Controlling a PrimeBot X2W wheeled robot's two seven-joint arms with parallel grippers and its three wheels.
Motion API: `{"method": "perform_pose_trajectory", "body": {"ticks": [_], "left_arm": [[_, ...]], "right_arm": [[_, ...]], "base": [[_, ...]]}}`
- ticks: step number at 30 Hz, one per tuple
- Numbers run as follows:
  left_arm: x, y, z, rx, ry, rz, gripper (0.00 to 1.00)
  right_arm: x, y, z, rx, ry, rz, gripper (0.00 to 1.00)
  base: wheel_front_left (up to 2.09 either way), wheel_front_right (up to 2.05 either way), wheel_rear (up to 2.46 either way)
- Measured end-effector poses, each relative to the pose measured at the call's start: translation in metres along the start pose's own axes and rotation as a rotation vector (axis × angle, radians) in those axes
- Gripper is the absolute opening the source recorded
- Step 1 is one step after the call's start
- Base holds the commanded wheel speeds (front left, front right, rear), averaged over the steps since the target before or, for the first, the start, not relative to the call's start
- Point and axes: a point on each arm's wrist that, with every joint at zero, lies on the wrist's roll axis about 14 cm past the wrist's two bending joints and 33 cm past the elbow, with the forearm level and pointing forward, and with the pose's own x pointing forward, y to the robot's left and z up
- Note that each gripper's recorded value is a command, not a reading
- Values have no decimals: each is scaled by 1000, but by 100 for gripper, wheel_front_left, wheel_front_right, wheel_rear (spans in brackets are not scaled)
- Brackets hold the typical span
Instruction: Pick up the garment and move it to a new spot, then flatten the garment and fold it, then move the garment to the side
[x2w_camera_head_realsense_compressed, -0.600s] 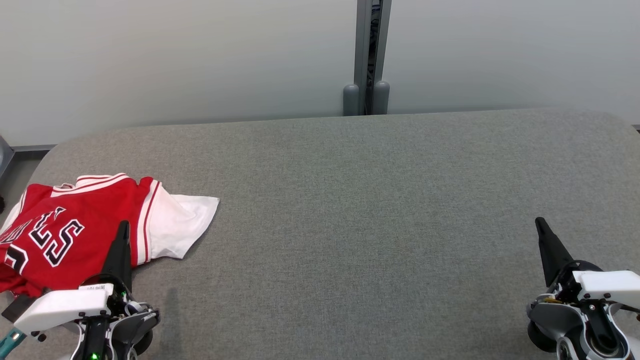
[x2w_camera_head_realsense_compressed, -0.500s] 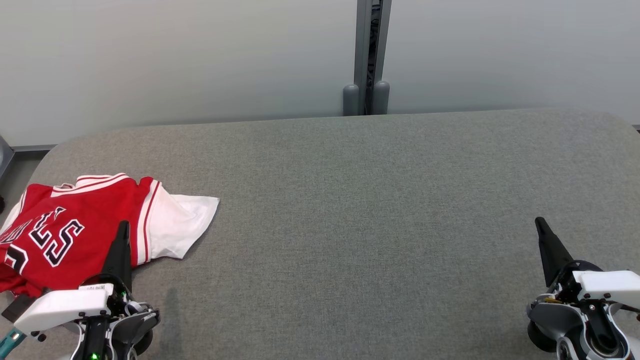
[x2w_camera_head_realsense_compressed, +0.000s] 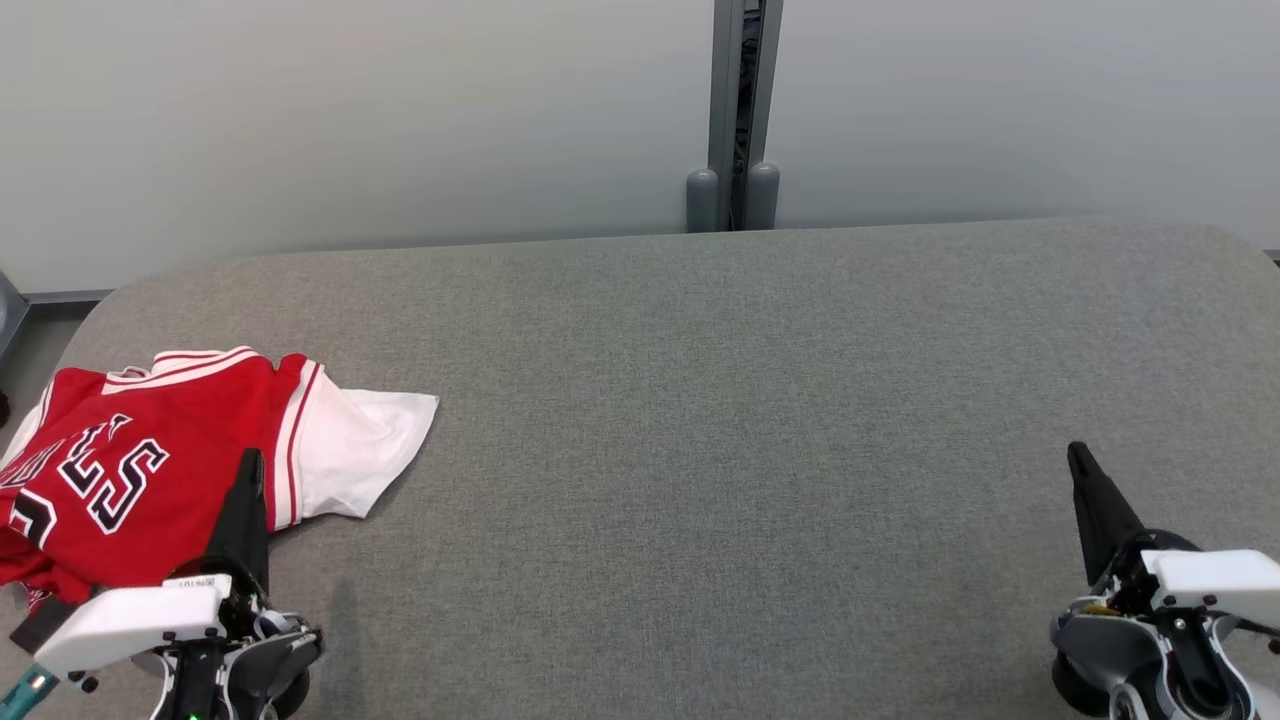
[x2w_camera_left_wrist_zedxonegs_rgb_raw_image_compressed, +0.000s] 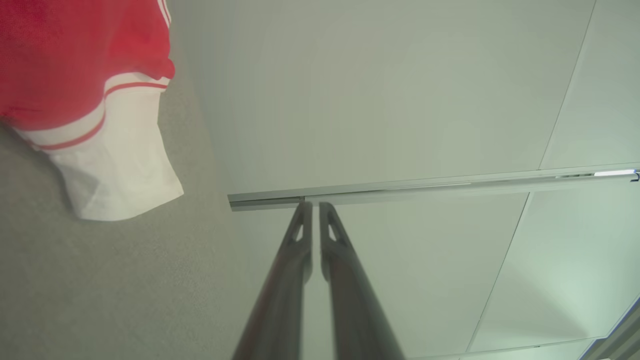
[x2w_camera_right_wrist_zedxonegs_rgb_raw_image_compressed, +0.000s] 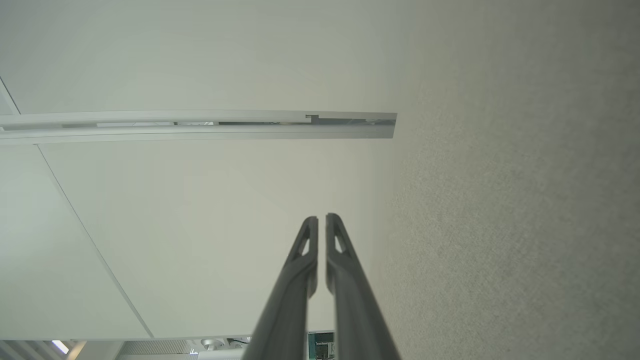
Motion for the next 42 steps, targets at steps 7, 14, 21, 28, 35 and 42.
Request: {"method": "perform_pose_trajectory", "body": {"ticks": [7, 14, 21, 28, 35, 42], "left_arm": [[-12, 26, -6, -12, 3, 75, 100], [-10, 21, -12, 14, -1, 61, 100], [-9, 21, -11, 129, -7, 62, 100], [-7, 12, -11, 288, -14, 38, 100], [-5, 1, -14, 479, -14, 4, 100], [-4, -1, -24, 632, 3, 1, 100]], "right_arm": [[-13, -28, -7, 15, 2, -80, 100], [-11, -25, -17, -28, 17, -73, 100], [-10, -23, -15, -168, 12, -68, 100], [-7, -14, -24, -324, 33, -33, 100], [-6, -4, -40, -489, 69, 13, 100], [-4, 5, -54, -625, 102, 61, 100]], "base": [[0, 0, 0], [0, 0, 0], [0, 0, 0], [0, 0, 0], [0, 0, 0], [0, 0, 0]]}}
